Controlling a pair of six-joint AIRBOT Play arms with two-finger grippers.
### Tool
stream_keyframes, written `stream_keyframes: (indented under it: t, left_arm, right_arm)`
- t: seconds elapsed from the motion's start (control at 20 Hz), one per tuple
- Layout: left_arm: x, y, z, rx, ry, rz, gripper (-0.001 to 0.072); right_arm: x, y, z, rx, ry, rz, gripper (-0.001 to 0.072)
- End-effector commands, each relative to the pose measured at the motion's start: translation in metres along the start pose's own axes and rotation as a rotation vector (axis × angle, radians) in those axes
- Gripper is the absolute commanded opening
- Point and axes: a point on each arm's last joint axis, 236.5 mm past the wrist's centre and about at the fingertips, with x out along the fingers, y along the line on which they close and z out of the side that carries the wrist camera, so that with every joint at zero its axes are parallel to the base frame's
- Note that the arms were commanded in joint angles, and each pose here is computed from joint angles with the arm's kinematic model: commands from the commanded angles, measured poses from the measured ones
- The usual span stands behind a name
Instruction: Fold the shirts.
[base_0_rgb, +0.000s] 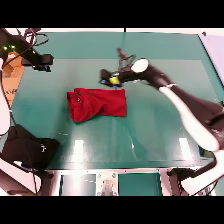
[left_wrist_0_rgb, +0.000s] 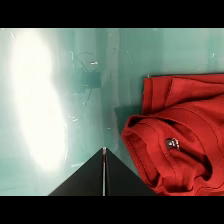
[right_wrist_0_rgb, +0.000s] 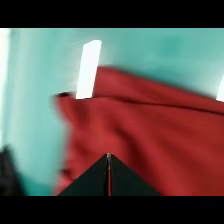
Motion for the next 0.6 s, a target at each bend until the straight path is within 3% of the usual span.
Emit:
stream_keyframes:
  t: [0.0, 0.05, 0.2, 0.55]
  left_arm:
    - [-0.001, 0.001, 0.001, -0.001, -0.005, 0.002, 0.0024]
    - [-0.001, 0.001, 0.002, -0.001, -0.008, 0.002, 0.0023]
    - [-0.001, 0.001, 0.003, -0.001, -0.012, 0.003, 0.0024]
    - [0.008, -0.002, 0.001, -0.007, -0.003, -0.016, 0.0023]
  right_arm:
    - [-0.069, -0.107, -0.001, 0.047, -0.019, -0.221, 0.0344]
    - [-0.074, -0.129, -0.009, 0.073, 0.004, -0.239, 0.0583]
    - [-0.053, -0.160, -0.042, 0.125, 0.098, -0.228, 0.0587]
    - [0.038, -0.112, -0.096, 0.088, 0.248, -0.036, 0.0587]
